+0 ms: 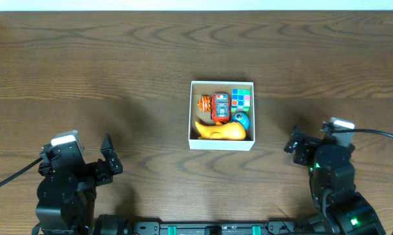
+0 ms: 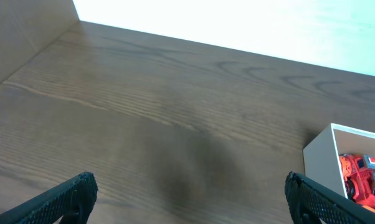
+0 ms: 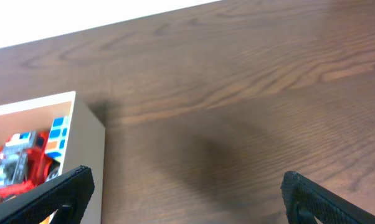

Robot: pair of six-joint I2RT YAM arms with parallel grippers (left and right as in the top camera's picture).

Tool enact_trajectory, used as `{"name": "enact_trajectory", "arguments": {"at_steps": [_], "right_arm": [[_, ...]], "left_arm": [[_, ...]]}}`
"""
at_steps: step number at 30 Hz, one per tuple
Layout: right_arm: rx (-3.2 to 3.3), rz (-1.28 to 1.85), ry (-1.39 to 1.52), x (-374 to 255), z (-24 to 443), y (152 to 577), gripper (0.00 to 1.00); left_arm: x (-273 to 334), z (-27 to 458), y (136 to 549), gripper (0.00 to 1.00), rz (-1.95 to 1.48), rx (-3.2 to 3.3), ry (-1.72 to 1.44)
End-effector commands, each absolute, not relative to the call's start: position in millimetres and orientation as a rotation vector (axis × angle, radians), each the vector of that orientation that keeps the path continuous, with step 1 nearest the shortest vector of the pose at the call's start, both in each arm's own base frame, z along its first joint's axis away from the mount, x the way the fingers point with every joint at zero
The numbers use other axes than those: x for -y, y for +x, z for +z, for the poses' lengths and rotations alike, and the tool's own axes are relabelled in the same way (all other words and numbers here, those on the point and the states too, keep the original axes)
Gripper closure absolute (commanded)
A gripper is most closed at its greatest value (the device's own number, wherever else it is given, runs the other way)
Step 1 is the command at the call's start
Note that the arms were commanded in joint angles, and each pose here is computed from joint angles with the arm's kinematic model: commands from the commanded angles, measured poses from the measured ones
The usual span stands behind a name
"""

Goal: Pack container

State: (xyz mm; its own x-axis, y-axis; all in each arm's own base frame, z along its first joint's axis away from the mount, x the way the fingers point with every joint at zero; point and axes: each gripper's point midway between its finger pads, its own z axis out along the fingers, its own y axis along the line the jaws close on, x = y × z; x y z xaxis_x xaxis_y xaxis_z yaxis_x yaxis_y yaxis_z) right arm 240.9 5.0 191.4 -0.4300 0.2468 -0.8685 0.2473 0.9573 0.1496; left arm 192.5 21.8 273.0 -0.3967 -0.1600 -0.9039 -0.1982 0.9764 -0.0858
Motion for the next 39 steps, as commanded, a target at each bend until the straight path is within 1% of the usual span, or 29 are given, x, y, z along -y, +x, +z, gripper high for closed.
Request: {"name": "enact_trajectory", "arguments": {"at_steps": [1,8,14,21,25,28,39], "right_arm": [[-1.989,0.037,0.373,2,192,237,0.01],[-1.702,0.108,0.285,5,198,242,0.01],[-1.562,0.065,0.151,2,199,242,0.01],[-1.596,0.04,0.128,2,180,243,0.01],[-1.692,0.031,0.119,1,156,241,0.01],[-1.698,0.009,0.044,-4,155,241,0.01],[-1.698,0.028,0.027,-8,155,241,0.01]], "left_arm": [[-23,272,192,0.02,0.051,-1.986,-0.26],[-23,272,192,0.02,0.05,-1.986,-0.26],[-23,272,192,0.02,0.051,-1.986,-0.26],[-23,272,192,0.02,0.051,-1.986,-0.26],[-23,272,192,0.02,0.05,-1.986,-0.26],[-23,272,192,0.02,0.051,-1.986,-0.26],[-23,272,192,0.02,0.05,-1.986,-0.26]]}}
